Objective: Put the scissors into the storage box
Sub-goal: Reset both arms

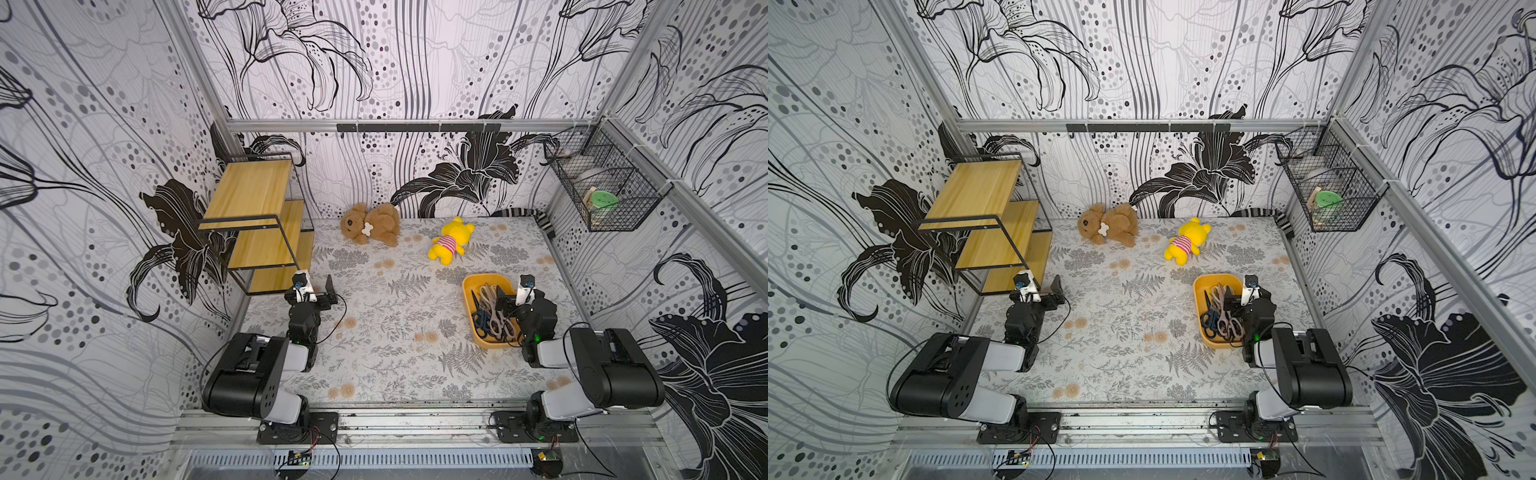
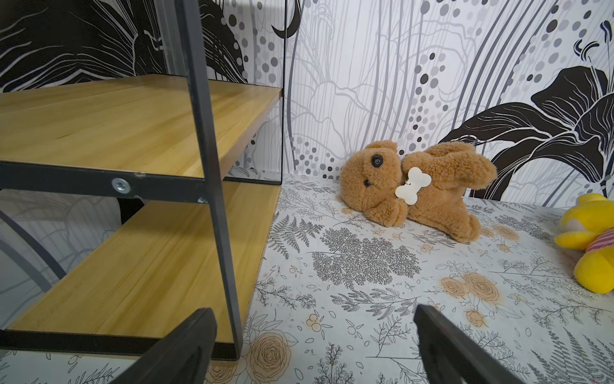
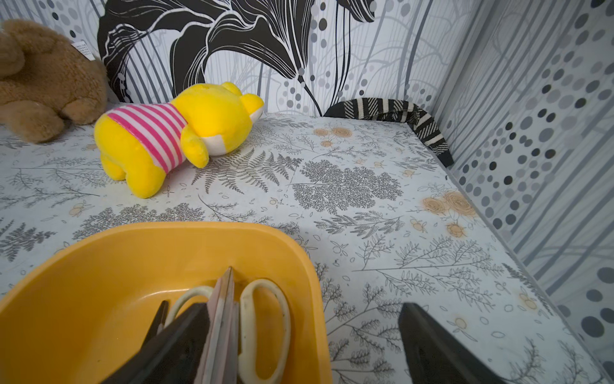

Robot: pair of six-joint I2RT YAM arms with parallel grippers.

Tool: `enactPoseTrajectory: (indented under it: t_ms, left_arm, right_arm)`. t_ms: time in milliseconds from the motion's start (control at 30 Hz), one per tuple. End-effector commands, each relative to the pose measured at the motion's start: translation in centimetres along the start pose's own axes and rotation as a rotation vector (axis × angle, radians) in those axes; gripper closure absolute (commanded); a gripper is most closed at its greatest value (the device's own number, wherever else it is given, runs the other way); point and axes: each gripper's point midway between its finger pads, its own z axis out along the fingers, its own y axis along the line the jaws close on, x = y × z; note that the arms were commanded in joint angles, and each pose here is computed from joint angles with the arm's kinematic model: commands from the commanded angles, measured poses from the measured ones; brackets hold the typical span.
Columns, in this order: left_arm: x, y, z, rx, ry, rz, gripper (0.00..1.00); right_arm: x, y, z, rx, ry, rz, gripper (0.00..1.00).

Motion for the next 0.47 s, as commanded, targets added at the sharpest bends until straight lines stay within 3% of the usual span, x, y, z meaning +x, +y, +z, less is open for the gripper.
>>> enactPoseTrajectory:
  t_ms: [0,433]
  left_arm:
    - [-1.11,0.05,-0.04,-0.007,-0.047,-0.001,0.02]
    - [-1.03,0.03,-0.01,-0.006,-0.043,-0.004,0.02]
  right_arm:
    - [-1.36,0.01,0.32,-0.010,-0.043,0.022,0.05]
    - [-1.29,0.05,0.35,-0.012,-0.039,0.022,0.05]
